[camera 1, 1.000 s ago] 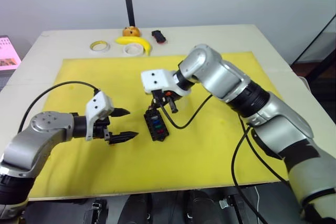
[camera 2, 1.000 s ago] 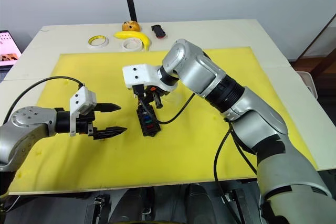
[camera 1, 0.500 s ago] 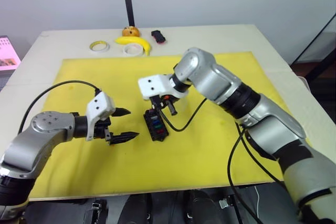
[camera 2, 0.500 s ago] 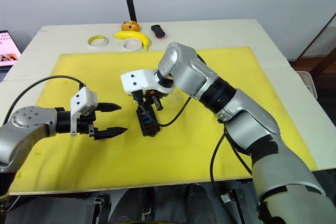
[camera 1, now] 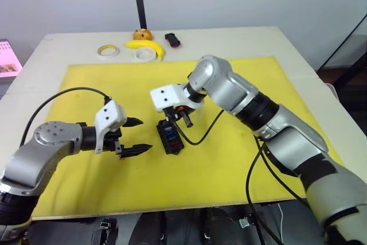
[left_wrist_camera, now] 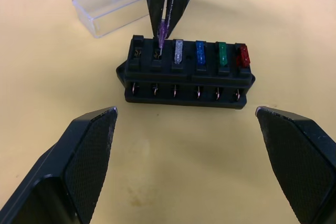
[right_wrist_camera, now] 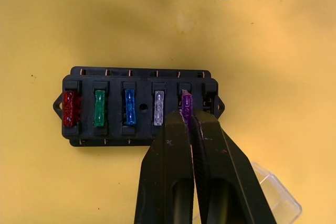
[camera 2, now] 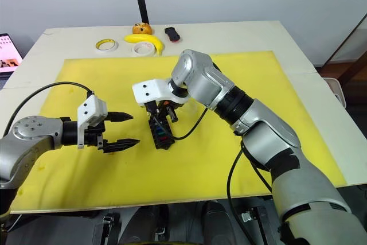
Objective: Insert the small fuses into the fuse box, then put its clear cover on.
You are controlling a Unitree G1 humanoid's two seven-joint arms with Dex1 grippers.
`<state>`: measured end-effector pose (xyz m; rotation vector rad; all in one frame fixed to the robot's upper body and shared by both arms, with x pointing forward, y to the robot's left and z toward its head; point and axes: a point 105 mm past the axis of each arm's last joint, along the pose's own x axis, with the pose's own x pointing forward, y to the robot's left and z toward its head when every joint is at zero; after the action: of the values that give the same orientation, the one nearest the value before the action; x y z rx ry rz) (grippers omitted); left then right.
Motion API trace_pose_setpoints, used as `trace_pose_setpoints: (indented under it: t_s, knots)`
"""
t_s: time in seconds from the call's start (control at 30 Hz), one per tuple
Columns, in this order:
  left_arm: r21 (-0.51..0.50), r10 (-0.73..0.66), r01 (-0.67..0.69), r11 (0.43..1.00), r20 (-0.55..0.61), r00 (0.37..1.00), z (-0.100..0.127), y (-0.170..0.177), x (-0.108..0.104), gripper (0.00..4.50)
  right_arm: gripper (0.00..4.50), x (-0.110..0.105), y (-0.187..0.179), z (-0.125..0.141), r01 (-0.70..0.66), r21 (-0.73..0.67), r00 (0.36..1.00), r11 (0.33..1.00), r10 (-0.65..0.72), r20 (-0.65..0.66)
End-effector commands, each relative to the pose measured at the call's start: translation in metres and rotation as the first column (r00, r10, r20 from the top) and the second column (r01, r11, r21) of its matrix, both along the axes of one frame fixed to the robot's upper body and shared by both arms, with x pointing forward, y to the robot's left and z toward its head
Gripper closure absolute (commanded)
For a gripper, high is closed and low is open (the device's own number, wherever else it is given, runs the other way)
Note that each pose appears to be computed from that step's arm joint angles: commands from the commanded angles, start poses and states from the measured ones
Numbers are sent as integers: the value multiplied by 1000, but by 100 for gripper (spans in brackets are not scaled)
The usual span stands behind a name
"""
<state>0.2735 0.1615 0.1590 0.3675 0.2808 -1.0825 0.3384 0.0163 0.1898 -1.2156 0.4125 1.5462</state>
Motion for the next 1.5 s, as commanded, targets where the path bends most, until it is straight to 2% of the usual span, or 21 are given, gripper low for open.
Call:
trace_pose_setpoints:
  t_s: [0.03,0.23,0.57,0.97,1.43,1.5]
  knots:
    - [11,-23,22,1000,43,999,6,-4,-1,6,450,-1,5,8,-24,23,999,999,23,32]
    - [-65,-17,19,998,39,999,16,-8,0,6,450,-1,5,6,-26,19,999,999,25,34]
    - [-43,-24,26,999,48,999,15,-11,0,6,450,4,1,-5,-24,-18,998,1000,25,55]
    - [8,-26,26,1000,42,999,4,-9,-5,6,450,8,0,-14,-7,-50,998,999,10,62]
    - [28,-27,26,999,38,999,2,-7,-6,6,450,1,7,-7,-46,-38,995,998,50,85]
    - [29,-28,27,999,37,999,1,-7,-6,0,384,0,7,-7,-48,-32,995,998,51,88]
